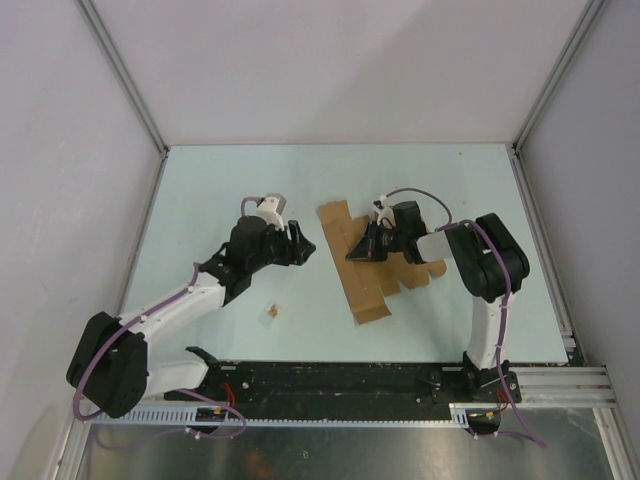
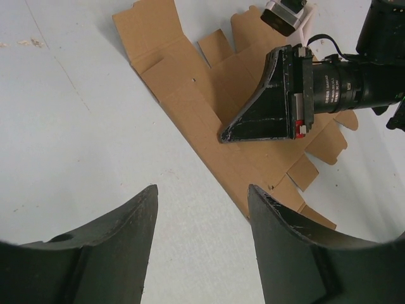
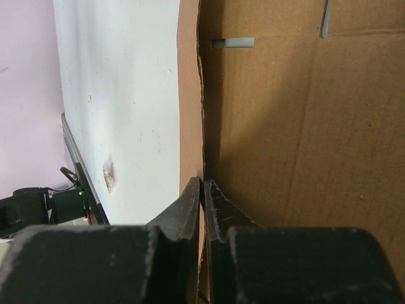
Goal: Fold the paper box
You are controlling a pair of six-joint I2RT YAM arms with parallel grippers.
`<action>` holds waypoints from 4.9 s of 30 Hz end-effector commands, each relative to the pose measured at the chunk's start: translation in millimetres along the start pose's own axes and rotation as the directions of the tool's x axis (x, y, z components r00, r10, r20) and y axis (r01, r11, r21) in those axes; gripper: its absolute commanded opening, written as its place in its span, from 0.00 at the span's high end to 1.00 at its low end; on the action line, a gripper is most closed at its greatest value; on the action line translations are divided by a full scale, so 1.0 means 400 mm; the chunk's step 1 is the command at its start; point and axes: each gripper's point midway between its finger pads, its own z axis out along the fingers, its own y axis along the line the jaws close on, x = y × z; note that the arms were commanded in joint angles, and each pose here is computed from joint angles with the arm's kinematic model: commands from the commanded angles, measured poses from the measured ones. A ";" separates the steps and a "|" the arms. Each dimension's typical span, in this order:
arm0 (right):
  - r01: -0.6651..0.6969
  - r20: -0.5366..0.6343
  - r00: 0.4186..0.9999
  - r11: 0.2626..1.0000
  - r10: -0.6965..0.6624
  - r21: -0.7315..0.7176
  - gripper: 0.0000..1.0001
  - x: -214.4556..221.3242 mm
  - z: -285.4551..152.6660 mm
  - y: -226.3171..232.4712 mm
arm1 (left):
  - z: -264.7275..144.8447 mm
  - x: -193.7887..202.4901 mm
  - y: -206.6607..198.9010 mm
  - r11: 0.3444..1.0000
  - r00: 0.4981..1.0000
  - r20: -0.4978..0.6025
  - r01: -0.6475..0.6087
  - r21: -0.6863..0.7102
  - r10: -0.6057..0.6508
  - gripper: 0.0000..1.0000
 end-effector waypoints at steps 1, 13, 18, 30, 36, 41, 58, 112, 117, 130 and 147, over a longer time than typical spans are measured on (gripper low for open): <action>-0.021 -0.014 1.000 0.992 0.023 0.128 0.93 0.040 0.011 -0.110 | -0.006 -0.016 -0.022 0.999 0.999 0.038 -0.010 0.039 0.009 0.36; 0.046 0.010 0.999 0.995 -0.047 0.088 0.62 -0.001 -0.031 -0.025 | -0.031 -0.027 -0.024 0.999 0.997 0.072 -0.010 0.040 0.007 0.34; 0.105 0.011 0.994 0.992 -0.106 0.077 0.53 -0.007 -0.056 0.033 | -0.044 -0.036 -0.027 0.999 0.996 0.093 -0.006 0.042 0.002 0.34; 0.421 -0.065 0.907 0.883 -0.417 0.207 0.44 0.007 -0.157 0.193 | -0.034 -0.045 -0.013 1.000 0.994 0.106 0.007 0.010 -0.009 0.32; 0.104 0.144 0.964 0.812 -0.225 0.574 0.43 -0.050 -0.311 0.113 | -0.020 -0.072 -0.013 1.000 0.992 0.123 0.028 -0.008 -0.026 0.10; -0.268 0.387 0.922 0.717 -0.003 0.644 0.36 0.006 -0.408 0.063 | -0.028 -0.088 -0.004 0.998 0.988 0.142 0.061 -0.016 -0.058 0.00; -0.700 0.638 0.675 0.596 0.371 0.394 0.30 0.325 -0.440 0.048 | -0.052 -0.096 0.026 0.990 0.981 0.160 0.123 -0.064 -0.111 0.00; 0.058 0.028 0.995 0.755 -0.101 0.654 0.87 0.226 -0.339 -0.032 | -0.091 0.008 0.106 0.973 0.974 0.124 0.203 -0.115 -0.188 0.00; 0.150 -0.050 0.986 0.727 -0.157 0.670 0.85 0.195 -0.335 -0.028 | -0.106 0.051 0.080 0.973 0.972 0.079 0.226 -0.050 -0.221 0.03; -0.028 0.138 0.987 0.754 -0.084 0.656 0.46 0.071 -0.406 0.016 | -0.151 0.114 0.049 0.930 0.929 0.045 0.367 -0.010 -0.366 0.23; -0.617 0.480 0.782 0.605 0.398 0.503 0.27 0.246 -0.376 0.165 | -0.175 0.189 0.033 0.884 0.901 0.021 0.430 -0.185 -0.434 0.08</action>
